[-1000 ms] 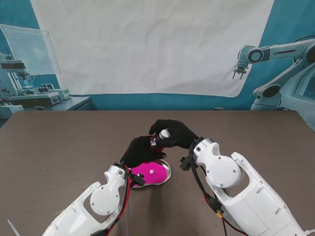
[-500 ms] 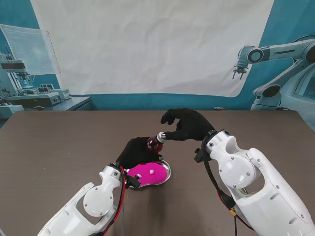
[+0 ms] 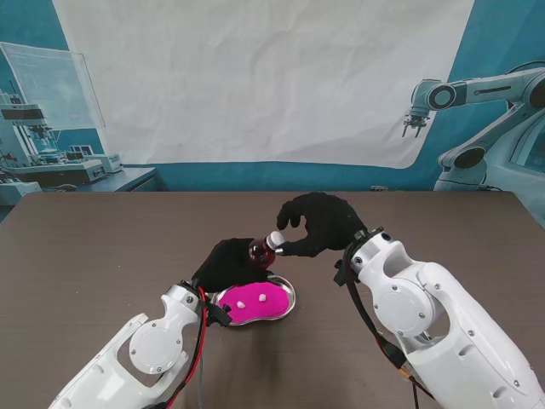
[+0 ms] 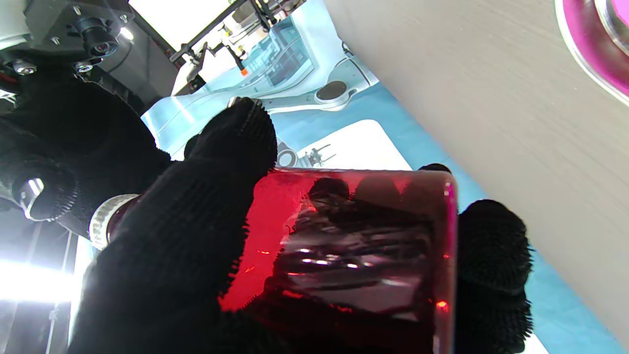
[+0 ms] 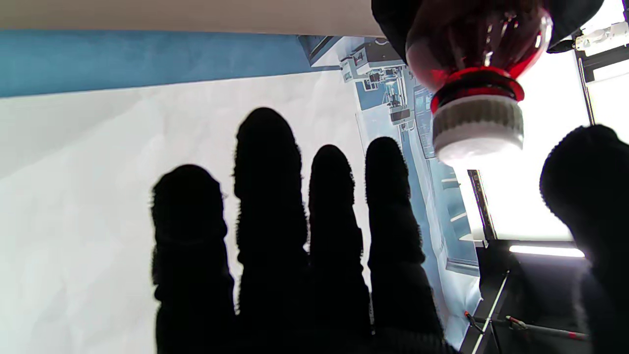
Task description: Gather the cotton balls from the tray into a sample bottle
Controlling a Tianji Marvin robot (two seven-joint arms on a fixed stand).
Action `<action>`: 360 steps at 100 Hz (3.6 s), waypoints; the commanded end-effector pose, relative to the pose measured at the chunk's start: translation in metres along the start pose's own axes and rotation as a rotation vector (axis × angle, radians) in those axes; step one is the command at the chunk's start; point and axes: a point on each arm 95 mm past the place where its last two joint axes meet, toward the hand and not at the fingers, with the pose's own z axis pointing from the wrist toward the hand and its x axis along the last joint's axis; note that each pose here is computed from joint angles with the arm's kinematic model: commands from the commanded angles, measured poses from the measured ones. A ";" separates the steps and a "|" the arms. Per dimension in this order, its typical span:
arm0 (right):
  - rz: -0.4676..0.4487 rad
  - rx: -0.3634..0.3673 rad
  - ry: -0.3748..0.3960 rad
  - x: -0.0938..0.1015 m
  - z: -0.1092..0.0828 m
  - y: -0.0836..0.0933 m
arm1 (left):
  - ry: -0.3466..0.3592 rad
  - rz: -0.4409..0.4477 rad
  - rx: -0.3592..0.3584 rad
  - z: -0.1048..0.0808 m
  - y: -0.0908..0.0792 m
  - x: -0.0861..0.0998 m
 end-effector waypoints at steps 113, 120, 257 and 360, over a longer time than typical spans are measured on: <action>-0.060 -0.028 0.036 0.009 0.002 -0.010 | 0.010 -0.003 -0.036 -0.003 0.001 0.005; -0.065 -0.033 0.049 0.010 0.003 -0.011 | 0.010 -0.003 -0.036 -0.003 0.001 0.005; -0.025 -0.056 0.110 0.009 0.003 -0.010 | -0.004 -0.029 -0.029 -0.003 0.005 0.006; -0.061 -0.005 0.095 0.014 0.007 -0.009 | 0.002 -0.040 -0.026 -0.002 0.010 0.007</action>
